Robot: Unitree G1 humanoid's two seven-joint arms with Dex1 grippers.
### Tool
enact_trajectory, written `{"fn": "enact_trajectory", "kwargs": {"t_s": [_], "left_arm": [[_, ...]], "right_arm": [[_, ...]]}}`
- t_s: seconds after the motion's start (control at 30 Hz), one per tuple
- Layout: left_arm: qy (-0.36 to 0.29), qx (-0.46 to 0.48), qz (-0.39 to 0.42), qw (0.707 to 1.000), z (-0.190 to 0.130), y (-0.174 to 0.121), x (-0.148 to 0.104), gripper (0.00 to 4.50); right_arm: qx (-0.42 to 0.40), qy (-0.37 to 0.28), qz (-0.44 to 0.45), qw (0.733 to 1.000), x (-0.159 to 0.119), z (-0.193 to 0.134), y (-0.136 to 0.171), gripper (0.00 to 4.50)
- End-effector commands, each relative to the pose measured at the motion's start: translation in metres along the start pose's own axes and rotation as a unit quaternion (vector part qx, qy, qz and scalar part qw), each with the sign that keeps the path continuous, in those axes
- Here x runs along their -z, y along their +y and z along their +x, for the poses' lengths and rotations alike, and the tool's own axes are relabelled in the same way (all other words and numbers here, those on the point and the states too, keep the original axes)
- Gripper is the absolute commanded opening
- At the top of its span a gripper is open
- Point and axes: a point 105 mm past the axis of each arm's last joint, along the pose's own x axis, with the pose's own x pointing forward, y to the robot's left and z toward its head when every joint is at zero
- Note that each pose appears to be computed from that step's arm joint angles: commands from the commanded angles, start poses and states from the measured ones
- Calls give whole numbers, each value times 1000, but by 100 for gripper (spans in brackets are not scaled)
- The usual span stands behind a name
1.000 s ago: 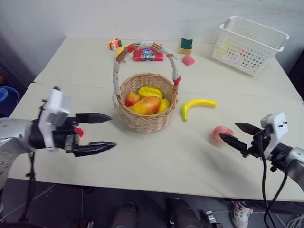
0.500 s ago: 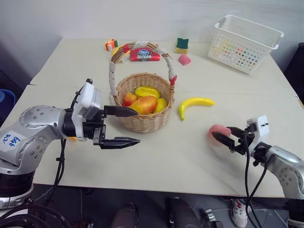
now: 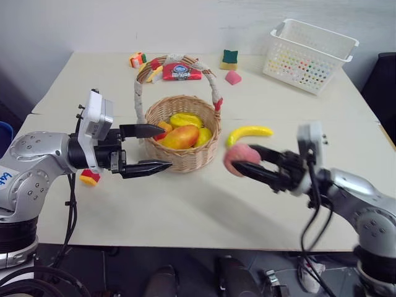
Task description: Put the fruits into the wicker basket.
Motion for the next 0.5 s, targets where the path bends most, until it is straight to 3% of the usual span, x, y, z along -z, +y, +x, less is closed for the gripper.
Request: {"fn": "enact_trajectory", "kwargs": {"t_s": [0.03, 0.17, 0.27, 0.43, 0.5], "left_arm": [[-5, -19, 20, 1000, -9, 0, -10, 450], [-8, -28, 26, 999, -10, 3, -10, 450], [-8, -30, 30, 999, -7, 3, -10, 450], [-10, -27, 31, 999, -3, -1, -7, 450], [-10, -26, 30, 999, -2, -2, -6, 450]], "right_arm": [[17, -10, -30, 999, -14, 51, -8, 267], [44, 21, -83, 995, -13, 110, -28, 267], [52, 30, -86, 994, -9, 132, -37, 267], [25, 21, -83, 996, -14, 139, -30, 424], [1, 1, -84, 997, -23, 131, -21, 447]]}}
